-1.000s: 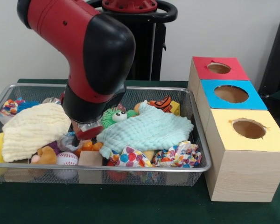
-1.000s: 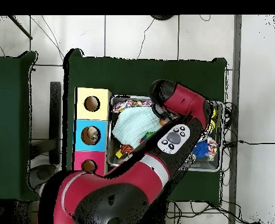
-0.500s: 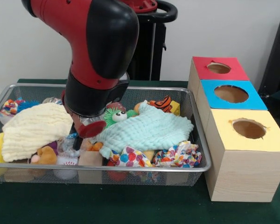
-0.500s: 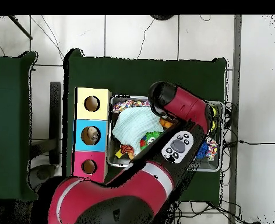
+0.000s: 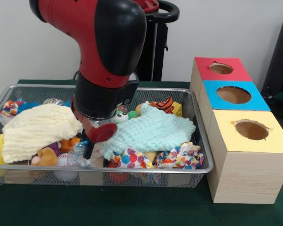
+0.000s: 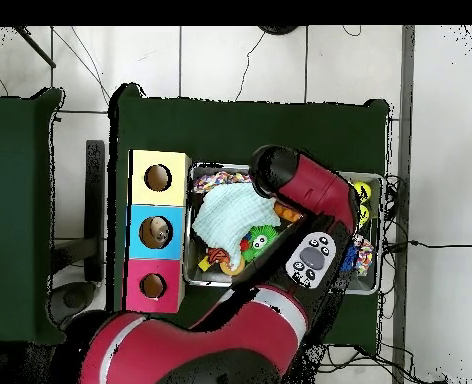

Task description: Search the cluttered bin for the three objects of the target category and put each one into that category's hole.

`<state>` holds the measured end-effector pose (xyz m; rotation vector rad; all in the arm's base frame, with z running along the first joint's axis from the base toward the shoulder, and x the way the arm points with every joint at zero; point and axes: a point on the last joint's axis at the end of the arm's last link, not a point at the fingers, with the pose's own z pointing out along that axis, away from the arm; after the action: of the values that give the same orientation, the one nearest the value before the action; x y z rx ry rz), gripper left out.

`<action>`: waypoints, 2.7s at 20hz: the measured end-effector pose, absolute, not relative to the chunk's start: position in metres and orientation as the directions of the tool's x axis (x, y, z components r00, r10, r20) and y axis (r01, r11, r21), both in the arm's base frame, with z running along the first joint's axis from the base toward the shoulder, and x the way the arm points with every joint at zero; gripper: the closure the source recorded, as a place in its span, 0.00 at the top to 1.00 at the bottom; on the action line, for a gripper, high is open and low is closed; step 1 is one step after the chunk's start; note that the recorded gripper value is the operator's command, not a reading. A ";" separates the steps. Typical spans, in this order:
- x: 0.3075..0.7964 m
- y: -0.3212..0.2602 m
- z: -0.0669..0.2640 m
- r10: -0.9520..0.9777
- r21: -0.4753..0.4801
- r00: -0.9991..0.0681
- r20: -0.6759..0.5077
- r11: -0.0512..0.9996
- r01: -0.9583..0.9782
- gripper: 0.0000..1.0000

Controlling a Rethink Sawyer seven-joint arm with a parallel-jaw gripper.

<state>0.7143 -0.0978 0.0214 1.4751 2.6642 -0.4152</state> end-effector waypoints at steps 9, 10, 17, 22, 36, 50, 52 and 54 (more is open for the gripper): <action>0.699 -0.081 0.041 0.816 -0.190 -0.557 -0.154 0.529 0.827 0.00; 0.698 -0.080 0.043 0.816 -0.188 -0.558 -0.151 0.531 0.827 0.00; 0.691 -0.062 0.064 0.817 -0.130 -0.570 -0.095 0.557 0.820 0.00; 0.685 -0.066 0.064 0.802 -0.076 -0.594 -0.058 0.590 0.804 0.00; 0.641 -0.072 0.043 0.674 -0.038 -0.735 -0.072 0.735 0.677 0.00; 0.623 -0.025 0.061 0.421 -0.062 -0.896 -0.139 0.900 0.432 0.00; 0.627 -0.022 0.061 0.398 -0.045 -0.904 -0.156 0.912 0.408 0.00; 0.631 -0.021 0.060 0.388 -0.026 -0.907 -0.162 0.917 0.397 0.00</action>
<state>0.6309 -0.0210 0.0605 0.6028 2.9246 -0.0881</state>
